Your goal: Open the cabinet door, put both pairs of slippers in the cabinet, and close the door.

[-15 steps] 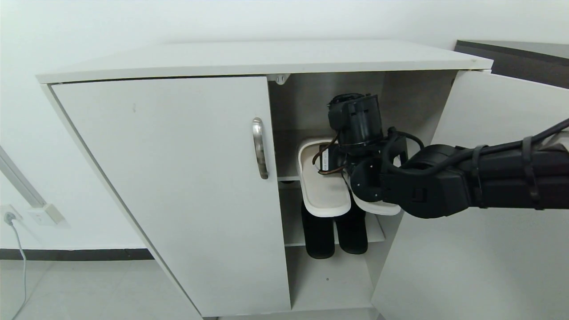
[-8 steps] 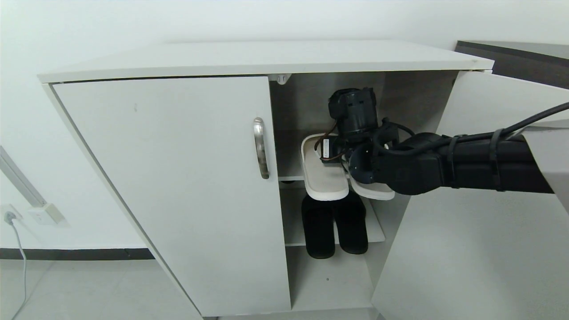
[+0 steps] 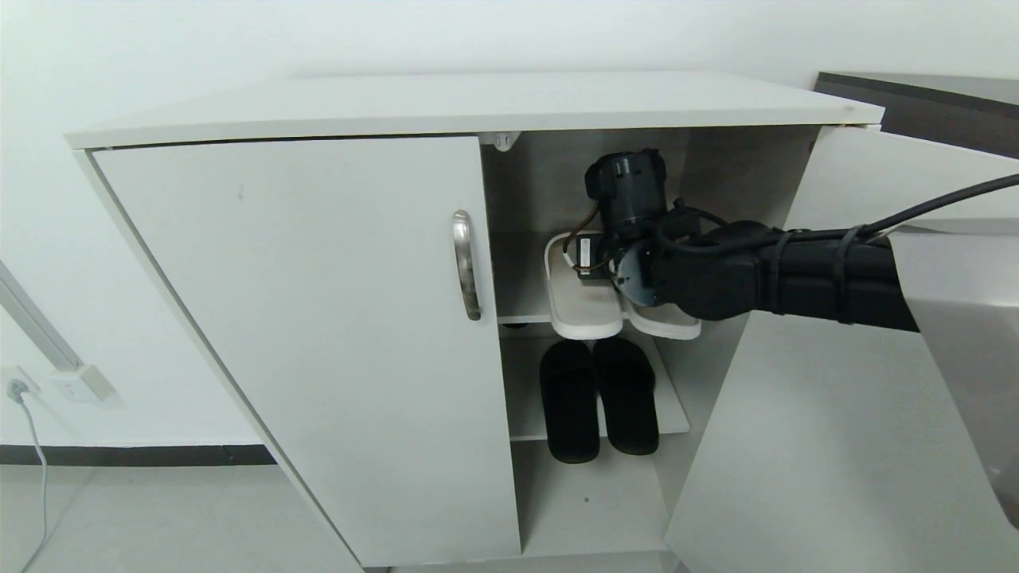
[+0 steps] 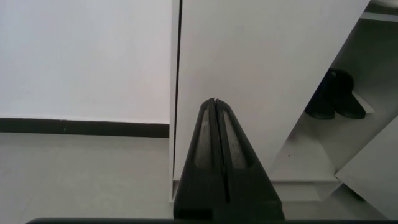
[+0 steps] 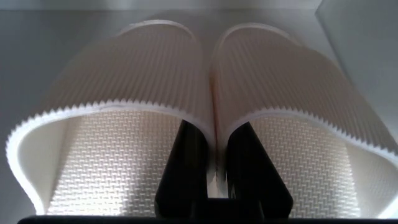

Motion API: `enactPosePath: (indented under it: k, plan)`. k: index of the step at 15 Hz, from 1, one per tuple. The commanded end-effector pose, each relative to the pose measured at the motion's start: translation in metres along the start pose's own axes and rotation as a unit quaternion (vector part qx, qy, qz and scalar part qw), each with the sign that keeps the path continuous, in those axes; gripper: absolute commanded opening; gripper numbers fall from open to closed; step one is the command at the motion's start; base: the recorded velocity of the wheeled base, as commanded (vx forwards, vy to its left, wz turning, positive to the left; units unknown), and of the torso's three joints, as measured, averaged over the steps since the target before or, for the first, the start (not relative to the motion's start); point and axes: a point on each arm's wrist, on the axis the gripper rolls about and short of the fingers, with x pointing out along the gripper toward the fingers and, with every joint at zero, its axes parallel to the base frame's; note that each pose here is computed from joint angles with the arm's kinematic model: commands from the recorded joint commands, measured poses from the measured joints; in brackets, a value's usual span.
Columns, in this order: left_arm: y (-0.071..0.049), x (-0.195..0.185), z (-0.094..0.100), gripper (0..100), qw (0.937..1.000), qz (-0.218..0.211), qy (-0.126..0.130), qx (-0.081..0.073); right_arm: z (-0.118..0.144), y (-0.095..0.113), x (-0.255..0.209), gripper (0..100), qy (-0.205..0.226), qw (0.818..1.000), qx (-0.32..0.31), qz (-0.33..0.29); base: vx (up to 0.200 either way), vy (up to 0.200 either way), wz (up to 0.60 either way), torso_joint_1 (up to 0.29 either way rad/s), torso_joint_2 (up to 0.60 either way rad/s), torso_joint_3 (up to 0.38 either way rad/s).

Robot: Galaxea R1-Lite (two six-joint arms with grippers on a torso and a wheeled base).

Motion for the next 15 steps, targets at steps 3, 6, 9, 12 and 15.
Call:
enactPosePath:
  k: [3,6,9,12,15]
  plan:
    - [0.0,0.0,0.0,0,1.0,0.0,0.001,0.0,-0.013,0.004,0.011,0,0.014,1.0,-0.015,-0.005,0.0,0.0,0.0,0.0,0.0,0.0]
    - [0.0,0.0,0.0,0,1.0,0.0,0.0,0.0,-0.013,0.002,0.013,0,0.013,1.0,-0.015,-0.008,0.0,0.0,0.0,0.0,0.0,0.0]
    - [0.0,0.0,0.0,0,1.0,0.0,0.0,0.0,-0.008,0.001,0.01,0,0.006,1.0,-0.01,-0.007,0.0,0.0,0.0,0.0,0.0,0.0]
    - [0.0,0.0,0.0,0,1.0,0.0,0.001,0.0,-0.003,0.0,0.008,0,-0.006,1.0,0.0,-0.005,0.0,0.0,0.0,0.0,0.0,0.0]
    - [0.0,0.0,0.0,0,1.0,0.0,0.0,0.0,0.0,0.001,0.008,0,-0.017,1.0,0.007,-0.005,0.0,0.0,0.0,0.0,0.0,0.0]
